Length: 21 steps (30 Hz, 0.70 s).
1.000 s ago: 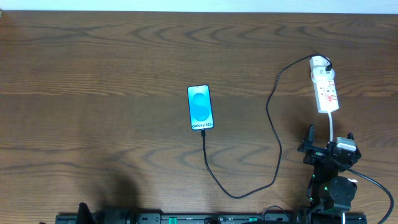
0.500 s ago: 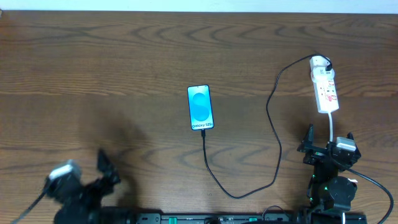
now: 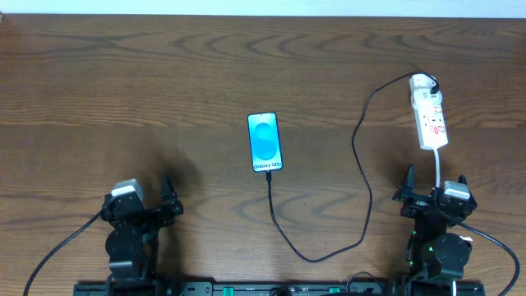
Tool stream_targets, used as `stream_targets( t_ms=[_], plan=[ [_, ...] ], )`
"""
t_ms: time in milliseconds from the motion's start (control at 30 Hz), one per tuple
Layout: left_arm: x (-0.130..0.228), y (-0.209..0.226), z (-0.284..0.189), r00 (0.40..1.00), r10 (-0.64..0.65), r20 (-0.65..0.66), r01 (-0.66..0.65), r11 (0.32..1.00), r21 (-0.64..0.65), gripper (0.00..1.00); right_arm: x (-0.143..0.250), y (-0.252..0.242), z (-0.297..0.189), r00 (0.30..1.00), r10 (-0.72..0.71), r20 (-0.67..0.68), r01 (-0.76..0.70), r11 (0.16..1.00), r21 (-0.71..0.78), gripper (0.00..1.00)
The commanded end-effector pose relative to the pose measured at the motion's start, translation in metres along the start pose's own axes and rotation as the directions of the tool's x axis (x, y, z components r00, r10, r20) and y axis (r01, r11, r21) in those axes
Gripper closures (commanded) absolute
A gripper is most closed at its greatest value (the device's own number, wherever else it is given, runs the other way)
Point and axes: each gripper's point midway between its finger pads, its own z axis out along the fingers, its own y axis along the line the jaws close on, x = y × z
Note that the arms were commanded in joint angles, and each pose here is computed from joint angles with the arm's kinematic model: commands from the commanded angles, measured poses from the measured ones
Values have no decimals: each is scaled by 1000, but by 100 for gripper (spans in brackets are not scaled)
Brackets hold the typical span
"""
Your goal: Plug charger to phone and switch on socket
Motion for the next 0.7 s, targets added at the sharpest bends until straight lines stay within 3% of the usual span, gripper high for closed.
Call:
stream_targets(
  t_ms=[0, 200, 667],
  plan=[
    [3, -6, 5, 998, 62, 24, -63, 997, 44, 2, 0, -1, 0, 1000, -14, 2, 14, 1000, 5, 1],
    [-11, -8, 12, 980, 133, 149, -140, 989, 41, 2, 0, -1, 0, 1000, -14, 2, 14, 1000, 5, 1],
    [-6, -3, 13, 974, 187, 128, -189, 982, 11, 2, 0, -1, 0, 1000, -14, 2, 14, 1000, 5, 1]
  ],
)
